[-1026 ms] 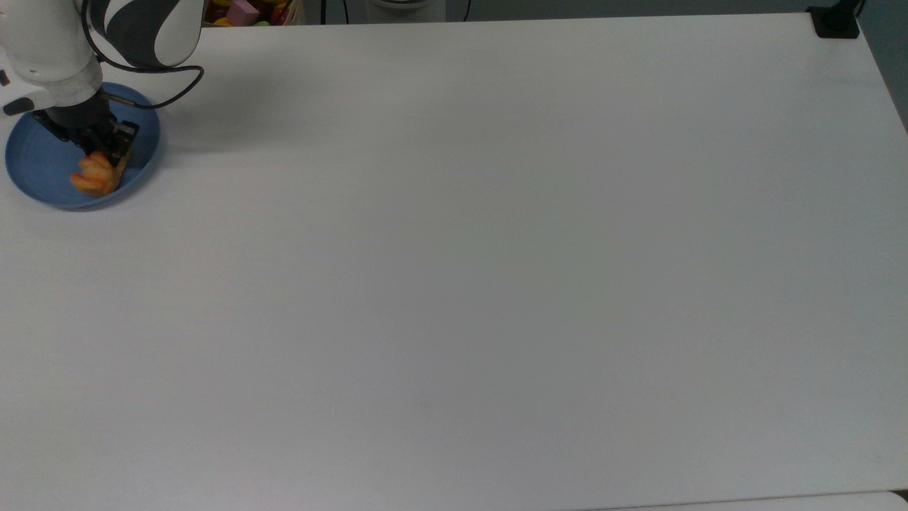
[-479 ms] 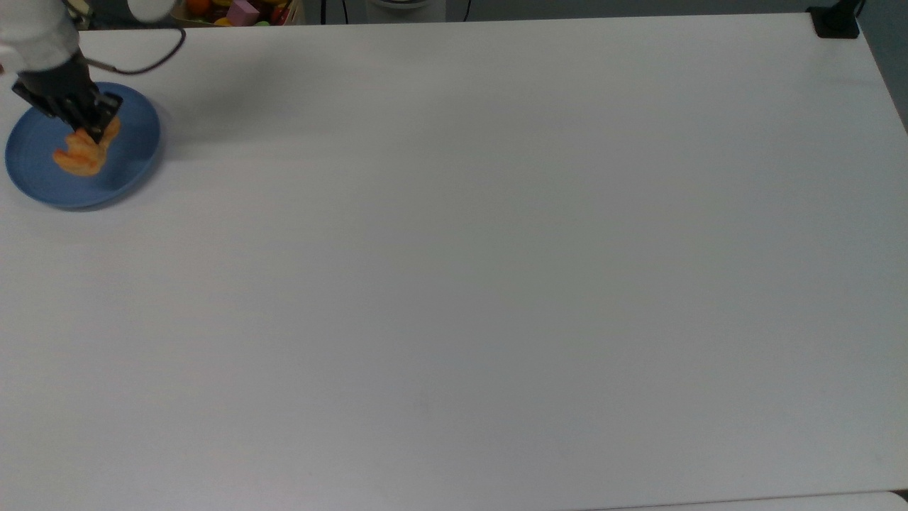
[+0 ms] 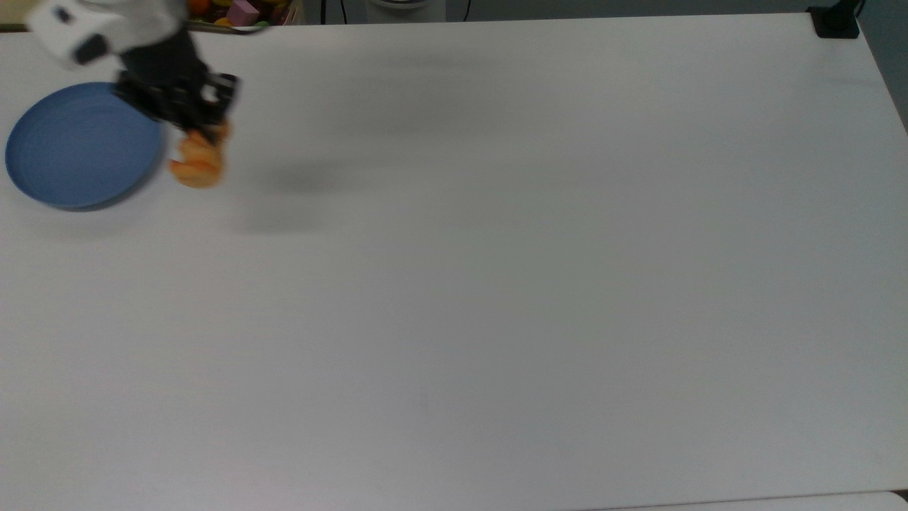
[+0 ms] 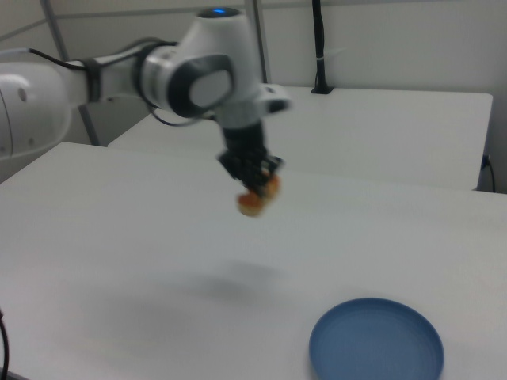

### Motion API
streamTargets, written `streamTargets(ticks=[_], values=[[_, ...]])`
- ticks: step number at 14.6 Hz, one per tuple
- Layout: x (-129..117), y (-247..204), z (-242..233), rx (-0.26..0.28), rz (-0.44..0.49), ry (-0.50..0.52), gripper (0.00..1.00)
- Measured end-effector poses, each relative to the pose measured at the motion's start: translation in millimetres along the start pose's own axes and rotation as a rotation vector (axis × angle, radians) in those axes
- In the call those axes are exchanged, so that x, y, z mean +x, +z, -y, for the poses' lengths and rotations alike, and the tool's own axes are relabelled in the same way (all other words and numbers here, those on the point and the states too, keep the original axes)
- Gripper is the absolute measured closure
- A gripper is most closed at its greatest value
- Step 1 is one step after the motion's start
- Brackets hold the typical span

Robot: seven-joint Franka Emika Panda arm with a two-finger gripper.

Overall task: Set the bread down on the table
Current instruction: 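Lift the bread roll off the plate and carry it across the table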

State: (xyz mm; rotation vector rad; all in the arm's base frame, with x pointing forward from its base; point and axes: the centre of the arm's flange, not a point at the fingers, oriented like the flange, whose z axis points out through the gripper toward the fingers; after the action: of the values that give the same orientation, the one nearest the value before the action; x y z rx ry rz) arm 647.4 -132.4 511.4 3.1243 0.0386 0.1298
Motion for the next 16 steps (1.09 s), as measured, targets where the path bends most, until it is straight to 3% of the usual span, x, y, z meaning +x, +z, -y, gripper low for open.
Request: streamTargets(ticks=[3,6,10,13,16], values=[[22.0,-4.9,109.0,0.051,-0.020,-0.041,0.84],[25.2,-7.1,236.6,0.110,-0.025,-0.107,0.83],[7.0,35.4,402.1,0.090,-0.049,-0.152,0.78],[-6.0,81.5,483.3,0.107,-0.103,-0.152,0.78],[-22.9,133.1,545.5,0.113,-0.097,-0.180,0.78]])
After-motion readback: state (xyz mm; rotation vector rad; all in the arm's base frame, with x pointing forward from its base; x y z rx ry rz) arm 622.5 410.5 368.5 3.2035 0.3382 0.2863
